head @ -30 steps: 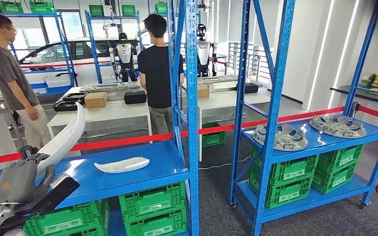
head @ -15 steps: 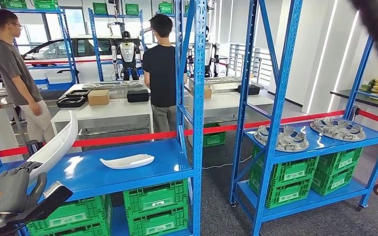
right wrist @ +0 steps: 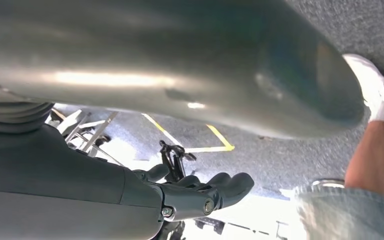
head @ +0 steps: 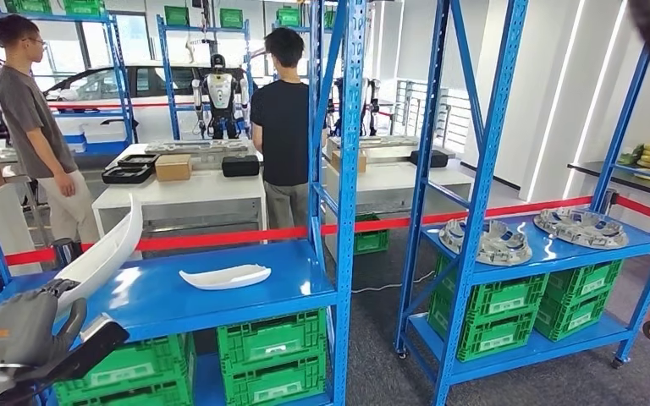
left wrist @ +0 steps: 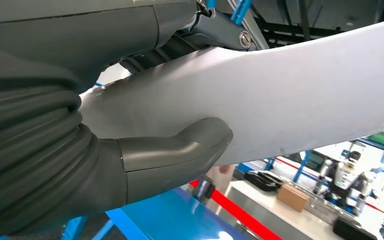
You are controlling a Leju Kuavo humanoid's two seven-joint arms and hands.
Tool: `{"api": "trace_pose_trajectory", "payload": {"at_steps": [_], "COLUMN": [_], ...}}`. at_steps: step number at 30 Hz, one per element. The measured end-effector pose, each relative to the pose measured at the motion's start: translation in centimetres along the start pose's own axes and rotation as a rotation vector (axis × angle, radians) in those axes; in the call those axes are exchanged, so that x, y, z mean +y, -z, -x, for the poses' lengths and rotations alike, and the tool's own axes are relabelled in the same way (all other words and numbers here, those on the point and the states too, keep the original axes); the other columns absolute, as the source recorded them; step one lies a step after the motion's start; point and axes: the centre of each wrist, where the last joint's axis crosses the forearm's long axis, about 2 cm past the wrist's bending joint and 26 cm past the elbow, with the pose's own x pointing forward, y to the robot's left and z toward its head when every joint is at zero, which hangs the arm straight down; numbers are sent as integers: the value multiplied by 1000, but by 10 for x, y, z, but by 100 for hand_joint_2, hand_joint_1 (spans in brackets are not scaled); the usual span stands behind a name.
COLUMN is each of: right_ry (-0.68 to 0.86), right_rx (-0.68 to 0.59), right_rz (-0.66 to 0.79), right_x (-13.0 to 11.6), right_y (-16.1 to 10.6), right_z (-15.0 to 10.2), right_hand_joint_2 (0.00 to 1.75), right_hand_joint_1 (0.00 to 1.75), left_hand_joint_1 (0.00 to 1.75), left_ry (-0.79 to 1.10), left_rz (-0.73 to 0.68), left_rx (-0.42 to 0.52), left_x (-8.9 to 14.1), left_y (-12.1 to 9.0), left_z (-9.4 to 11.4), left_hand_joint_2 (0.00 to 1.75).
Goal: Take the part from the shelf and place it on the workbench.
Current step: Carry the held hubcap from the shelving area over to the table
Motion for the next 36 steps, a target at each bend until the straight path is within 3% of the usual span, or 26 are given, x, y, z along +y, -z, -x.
{"api": "trace_pose_trajectory", "payload": {"at_steps": [36], "right_ry": [-36], "right_rx": [1], "right_rz": [-10], "right_x": [0], "right_y": [0], "right_z": [0], "right_hand_joint_2": [0], "right_hand_joint_1": [0], "left_hand_joint_1": [157], "left_ry": [-4], "left_rz": [23], "left_rx": [30], "left_x": [-2], "left_y": [-10], "left_z": [12], "left_hand_joint_2": [175]}}
